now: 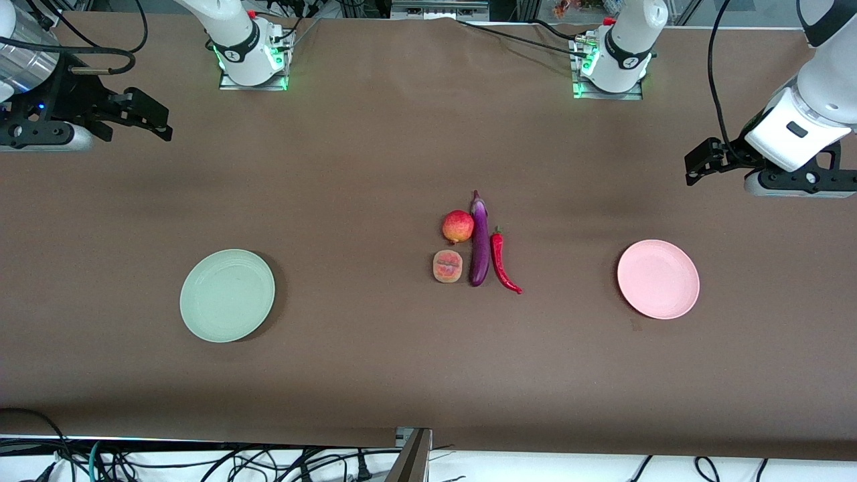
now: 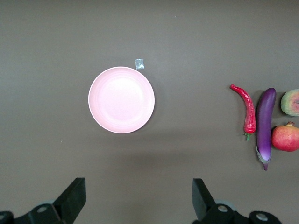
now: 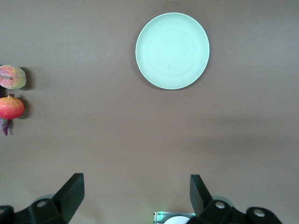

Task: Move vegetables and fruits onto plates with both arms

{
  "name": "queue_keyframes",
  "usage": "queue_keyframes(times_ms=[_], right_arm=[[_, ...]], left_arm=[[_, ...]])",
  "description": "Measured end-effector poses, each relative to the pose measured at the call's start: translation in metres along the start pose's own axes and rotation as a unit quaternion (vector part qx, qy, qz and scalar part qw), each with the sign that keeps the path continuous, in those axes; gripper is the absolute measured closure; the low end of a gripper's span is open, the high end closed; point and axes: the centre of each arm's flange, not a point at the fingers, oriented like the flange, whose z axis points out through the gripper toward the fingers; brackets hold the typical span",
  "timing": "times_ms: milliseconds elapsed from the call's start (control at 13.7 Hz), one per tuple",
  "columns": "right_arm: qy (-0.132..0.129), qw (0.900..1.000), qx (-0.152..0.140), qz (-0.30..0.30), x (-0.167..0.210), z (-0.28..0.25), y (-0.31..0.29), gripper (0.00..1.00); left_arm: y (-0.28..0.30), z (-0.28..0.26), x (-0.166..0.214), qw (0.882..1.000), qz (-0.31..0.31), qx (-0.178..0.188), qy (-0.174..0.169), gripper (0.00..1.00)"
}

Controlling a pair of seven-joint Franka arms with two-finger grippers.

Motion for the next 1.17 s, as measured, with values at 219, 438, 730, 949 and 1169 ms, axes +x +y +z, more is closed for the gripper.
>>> queue_keyframes(times_ms=[219, 438, 730, 949, 1169], right_arm=[[0.006, 1.000, 0.001, -0.003, 0.0002, -0.0014, -0.0028, 0.00], [0.010, 1.000, 0.001, -0.013, 0.0010, -0.0028, -0.0015, 0.00], [0.013, 1.000, 0.000, -0.014, -0.0004, -0.0052, -0.0003, 0.00], [0.011, 1.000, 0.000, -0.015, -0.0007, -0.0046, -0.0003, 0.00], [0.010, 1.000, 0.000, -0.015, -0.0008, -0.0045, -0.0006, 0.00]], left_arm=[[0.0033, -0.0003, -0.0003, 1.000, 0.003, 0.000, 0.000, 0.00], [0.0034, -0.0003, -0.0003, 1.000, 0.003, 0.000, 0.000, 0.00], [0.0034, -0.0003, -0.0003, 1.000, 0.003, 0.000, 0.000, 0.00], [0.0034, -0.0003, -0.0003, 1.000, 0.003, 0.000, 0.000, 0.00], [0.0034, -0.0003, -0.0002, 1.000, 0.003, 0.000, 0.000, 0.00]])
